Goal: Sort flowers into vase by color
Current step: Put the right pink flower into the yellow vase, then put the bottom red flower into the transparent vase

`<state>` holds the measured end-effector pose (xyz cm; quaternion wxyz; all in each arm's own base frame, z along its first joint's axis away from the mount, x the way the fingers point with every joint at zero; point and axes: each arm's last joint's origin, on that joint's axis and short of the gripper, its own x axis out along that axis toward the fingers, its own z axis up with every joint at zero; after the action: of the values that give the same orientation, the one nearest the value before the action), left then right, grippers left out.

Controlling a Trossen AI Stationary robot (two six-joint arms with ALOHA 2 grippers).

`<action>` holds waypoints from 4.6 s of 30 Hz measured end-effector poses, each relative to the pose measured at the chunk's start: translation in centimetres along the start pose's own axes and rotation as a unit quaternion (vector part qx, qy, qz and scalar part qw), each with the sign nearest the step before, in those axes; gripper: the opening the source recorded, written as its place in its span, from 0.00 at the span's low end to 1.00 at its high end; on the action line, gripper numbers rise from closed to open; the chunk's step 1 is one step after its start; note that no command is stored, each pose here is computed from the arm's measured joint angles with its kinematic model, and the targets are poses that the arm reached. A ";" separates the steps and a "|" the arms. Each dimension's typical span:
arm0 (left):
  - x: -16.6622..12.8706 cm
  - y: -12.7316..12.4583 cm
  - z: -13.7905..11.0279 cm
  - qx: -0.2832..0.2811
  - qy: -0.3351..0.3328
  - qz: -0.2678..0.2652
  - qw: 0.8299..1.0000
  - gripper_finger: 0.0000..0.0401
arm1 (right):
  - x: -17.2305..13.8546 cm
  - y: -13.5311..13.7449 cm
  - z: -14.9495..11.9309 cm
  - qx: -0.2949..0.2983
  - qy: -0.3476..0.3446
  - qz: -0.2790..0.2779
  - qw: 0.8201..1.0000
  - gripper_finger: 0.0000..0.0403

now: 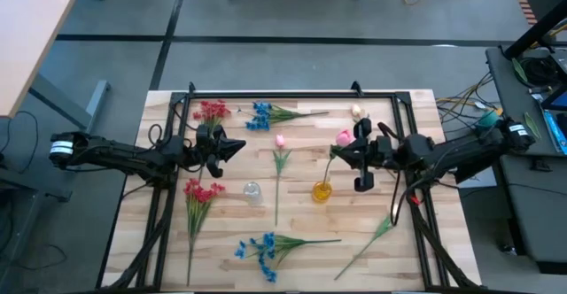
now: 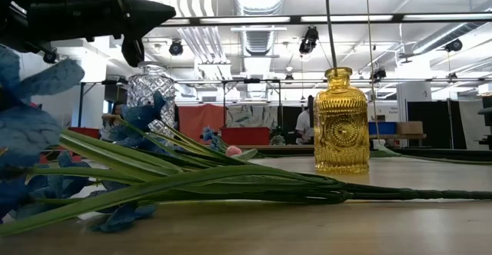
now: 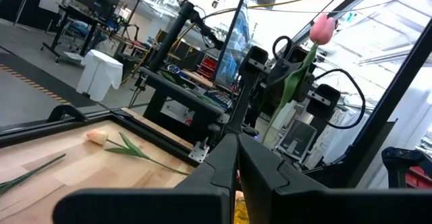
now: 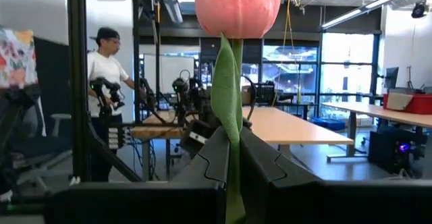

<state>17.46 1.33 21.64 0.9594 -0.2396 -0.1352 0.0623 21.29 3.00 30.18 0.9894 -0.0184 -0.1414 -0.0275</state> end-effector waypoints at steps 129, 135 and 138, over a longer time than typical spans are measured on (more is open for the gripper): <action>-2.3 -11.6 -9.9 -0.205 0.615 0.590 0.482 0.34 | -7.5 -0.3 -4.8 0.220 0.701 -0.146 0.662 0.69; -3.2 -11.8 -11.7 -0.181 0.610 0.628 0.448 0.58 | -7.5 -0.3 -4.8 0.212 0.703 -0.137 0.665 0.68; -3.4 -11.8 -12.3 -0.172 0.610 0.632 0.446 0.65 | -7.5 -0.3 -4.8 0.206 0.704 -0.131 0.667 0.69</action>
<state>18.40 -15.12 16.10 0.4298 -0.3950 0.6656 0.4650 15.40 2.86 23.45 0.7594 0.2298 0.5942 -0.1320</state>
